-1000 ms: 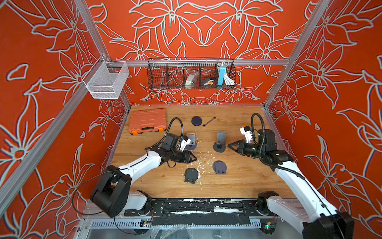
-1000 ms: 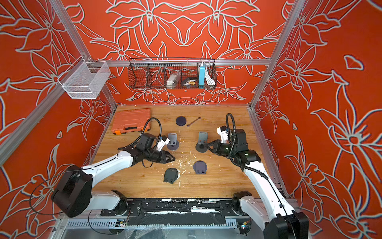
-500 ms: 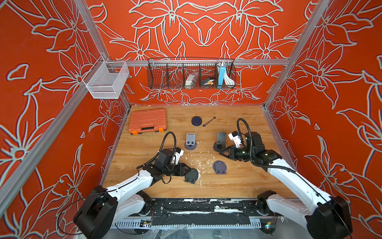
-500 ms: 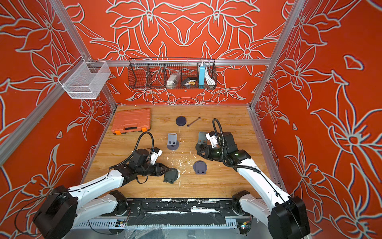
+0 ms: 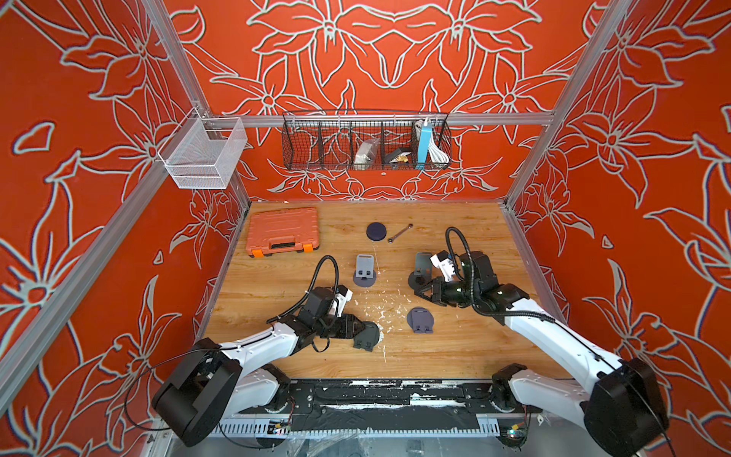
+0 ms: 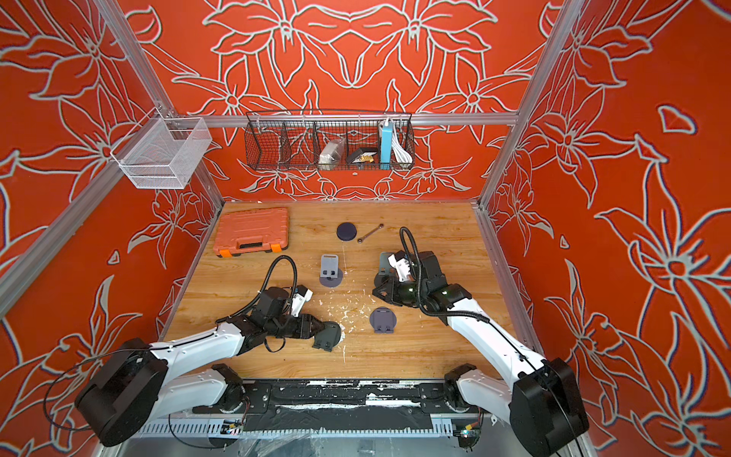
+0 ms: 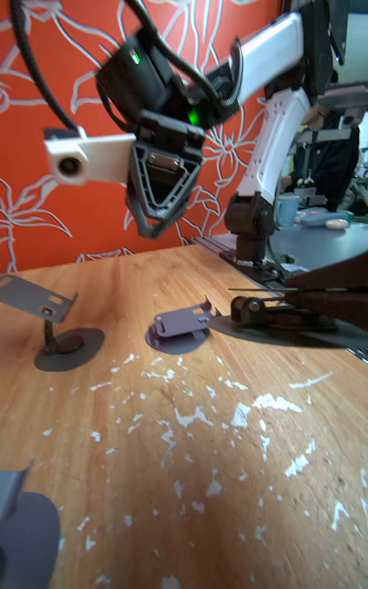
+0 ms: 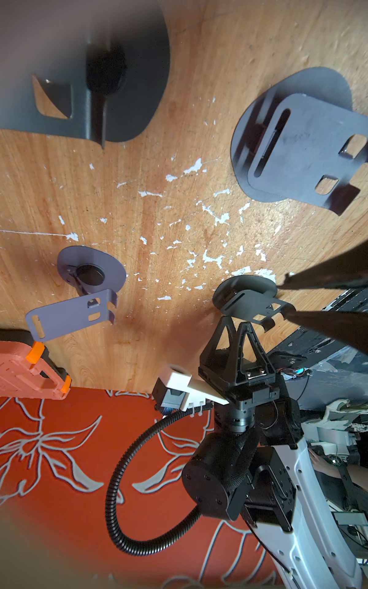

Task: Open the phone stand
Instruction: Pick up the phone stand at the center of the board.

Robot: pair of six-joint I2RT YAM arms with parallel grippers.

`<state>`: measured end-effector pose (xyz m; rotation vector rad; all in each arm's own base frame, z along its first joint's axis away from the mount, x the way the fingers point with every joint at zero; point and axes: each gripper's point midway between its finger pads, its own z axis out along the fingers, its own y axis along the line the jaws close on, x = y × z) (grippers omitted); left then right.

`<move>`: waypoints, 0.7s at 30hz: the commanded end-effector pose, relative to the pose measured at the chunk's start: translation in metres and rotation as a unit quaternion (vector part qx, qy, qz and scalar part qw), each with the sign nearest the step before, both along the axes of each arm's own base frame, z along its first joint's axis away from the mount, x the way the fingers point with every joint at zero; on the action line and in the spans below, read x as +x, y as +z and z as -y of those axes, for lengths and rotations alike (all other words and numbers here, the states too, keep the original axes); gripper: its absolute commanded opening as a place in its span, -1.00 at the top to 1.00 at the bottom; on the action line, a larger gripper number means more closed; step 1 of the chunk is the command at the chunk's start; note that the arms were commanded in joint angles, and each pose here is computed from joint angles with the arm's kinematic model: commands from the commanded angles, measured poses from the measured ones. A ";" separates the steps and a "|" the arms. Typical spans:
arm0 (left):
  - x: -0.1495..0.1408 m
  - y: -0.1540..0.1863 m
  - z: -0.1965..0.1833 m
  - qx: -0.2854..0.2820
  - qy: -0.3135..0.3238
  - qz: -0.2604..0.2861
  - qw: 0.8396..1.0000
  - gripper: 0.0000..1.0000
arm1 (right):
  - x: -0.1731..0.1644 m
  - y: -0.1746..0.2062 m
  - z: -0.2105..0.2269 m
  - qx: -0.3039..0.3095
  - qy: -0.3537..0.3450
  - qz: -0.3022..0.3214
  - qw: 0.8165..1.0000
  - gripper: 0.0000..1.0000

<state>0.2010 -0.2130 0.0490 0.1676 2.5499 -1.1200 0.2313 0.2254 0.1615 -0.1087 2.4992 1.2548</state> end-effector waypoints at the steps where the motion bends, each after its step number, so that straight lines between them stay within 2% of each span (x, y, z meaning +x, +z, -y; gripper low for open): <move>1: -0.002 -0.002 0.004 -0.009 -0.008 0.001 1.000 0.14 | 0.004 0.000 -0.002 -0.001 -0.006 0.007 1.000 0.67; 14: -0.006 -0.017 0.009 -0.014 -0.025 -0.025 0.999 0.17 | 0.005 -0.005 -0.002 -0.002 -0.009 0.003 1.000 0.67; 21: -0.013 -0.027 0.009 -0.011 -0.032 -0.049 0.998 0.37 | 0.006 -0.008 -0.001 -0.001 -0.012 0.005 1.000 0.67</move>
